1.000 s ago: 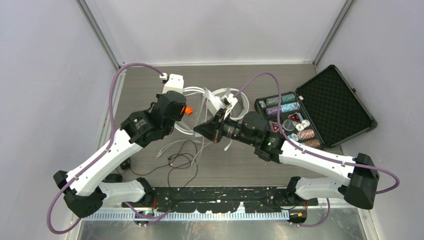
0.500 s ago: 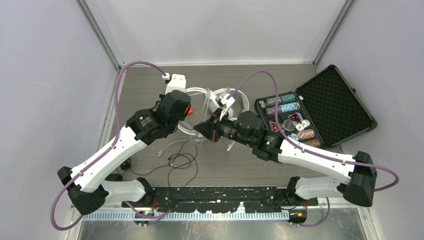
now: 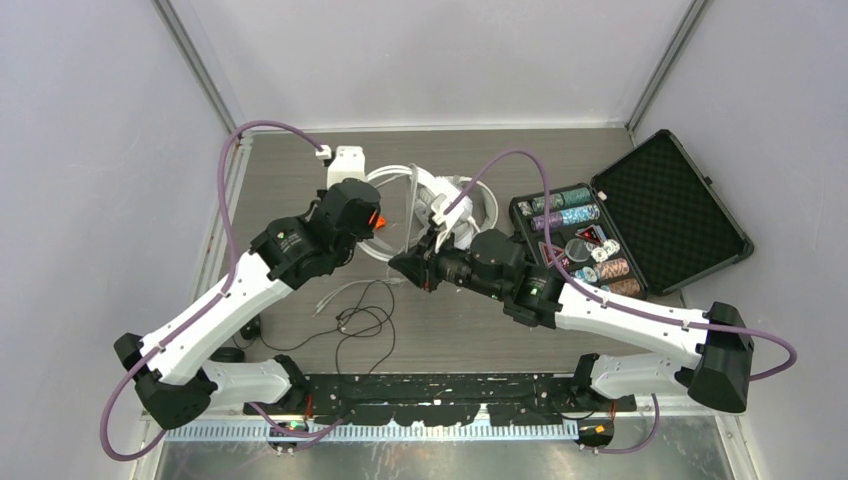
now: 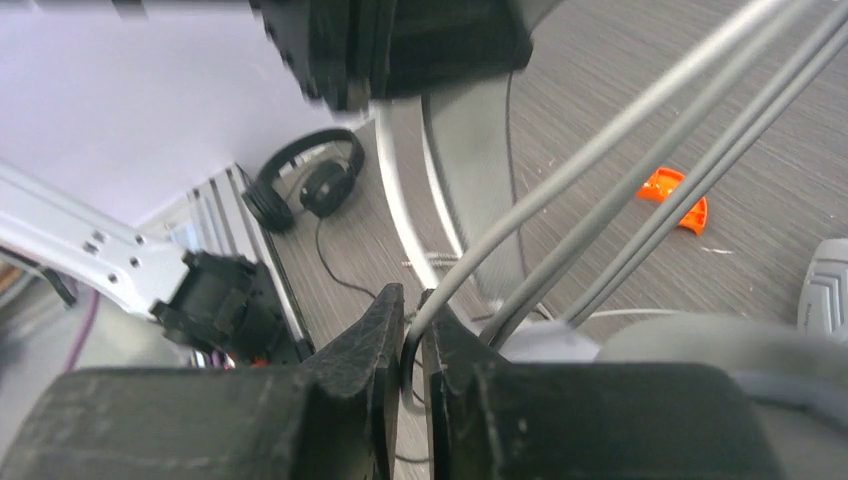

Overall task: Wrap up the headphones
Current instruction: Wrap the headphones cable around the headphones.

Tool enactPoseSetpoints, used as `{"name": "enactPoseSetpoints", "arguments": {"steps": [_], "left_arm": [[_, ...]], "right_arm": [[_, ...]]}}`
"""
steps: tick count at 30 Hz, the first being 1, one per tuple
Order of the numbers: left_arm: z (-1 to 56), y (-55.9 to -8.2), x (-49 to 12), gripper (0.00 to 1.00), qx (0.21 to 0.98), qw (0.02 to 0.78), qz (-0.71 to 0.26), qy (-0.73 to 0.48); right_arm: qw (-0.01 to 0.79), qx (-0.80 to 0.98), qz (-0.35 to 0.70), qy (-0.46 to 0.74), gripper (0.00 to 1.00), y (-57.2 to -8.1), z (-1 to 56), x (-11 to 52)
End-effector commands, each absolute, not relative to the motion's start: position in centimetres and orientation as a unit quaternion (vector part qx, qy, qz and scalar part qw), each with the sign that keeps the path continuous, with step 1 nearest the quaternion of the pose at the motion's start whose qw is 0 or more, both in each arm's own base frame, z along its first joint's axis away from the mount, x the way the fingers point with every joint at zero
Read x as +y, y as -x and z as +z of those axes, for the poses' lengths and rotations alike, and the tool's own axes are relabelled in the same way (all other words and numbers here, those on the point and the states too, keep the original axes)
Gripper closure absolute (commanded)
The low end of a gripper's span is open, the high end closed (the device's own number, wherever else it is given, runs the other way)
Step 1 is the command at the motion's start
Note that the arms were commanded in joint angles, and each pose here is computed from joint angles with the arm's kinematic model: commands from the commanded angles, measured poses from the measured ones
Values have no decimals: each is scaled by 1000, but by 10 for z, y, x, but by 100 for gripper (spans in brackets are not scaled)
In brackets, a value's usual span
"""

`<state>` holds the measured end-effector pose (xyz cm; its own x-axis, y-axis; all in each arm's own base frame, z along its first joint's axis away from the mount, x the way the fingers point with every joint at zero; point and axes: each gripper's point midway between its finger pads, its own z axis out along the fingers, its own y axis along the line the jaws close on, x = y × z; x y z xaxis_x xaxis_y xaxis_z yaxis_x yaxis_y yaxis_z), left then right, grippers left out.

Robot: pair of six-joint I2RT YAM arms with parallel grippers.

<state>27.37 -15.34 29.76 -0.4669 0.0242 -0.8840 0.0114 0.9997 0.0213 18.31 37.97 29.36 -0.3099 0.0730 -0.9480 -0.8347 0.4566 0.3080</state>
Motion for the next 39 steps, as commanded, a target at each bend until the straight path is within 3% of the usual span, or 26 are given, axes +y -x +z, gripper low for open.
{"name": "enactPoseSetpoints", "arguments": {"steps": [1, 12, 28, 39], "left_arm": [[381, -286, -171, 100, 789, 589, -139, 111], [416, -282, -171, 100, 765, 603, -180, 134], [445, -267, -170, 100, 748, 607, -234, 130], [460, -253, -170, 100, 740, 603, -272, 124]], "right_arm": [[544, 645, 429, 322, 82, -174, 298, 377], [582, 611, 419, 335, 76, -176, 290, 374], [712, 512, 314, 364, 37, -209, 259, 372], [761, 487, 259, 341, 33, -245, 243, 378]]}}
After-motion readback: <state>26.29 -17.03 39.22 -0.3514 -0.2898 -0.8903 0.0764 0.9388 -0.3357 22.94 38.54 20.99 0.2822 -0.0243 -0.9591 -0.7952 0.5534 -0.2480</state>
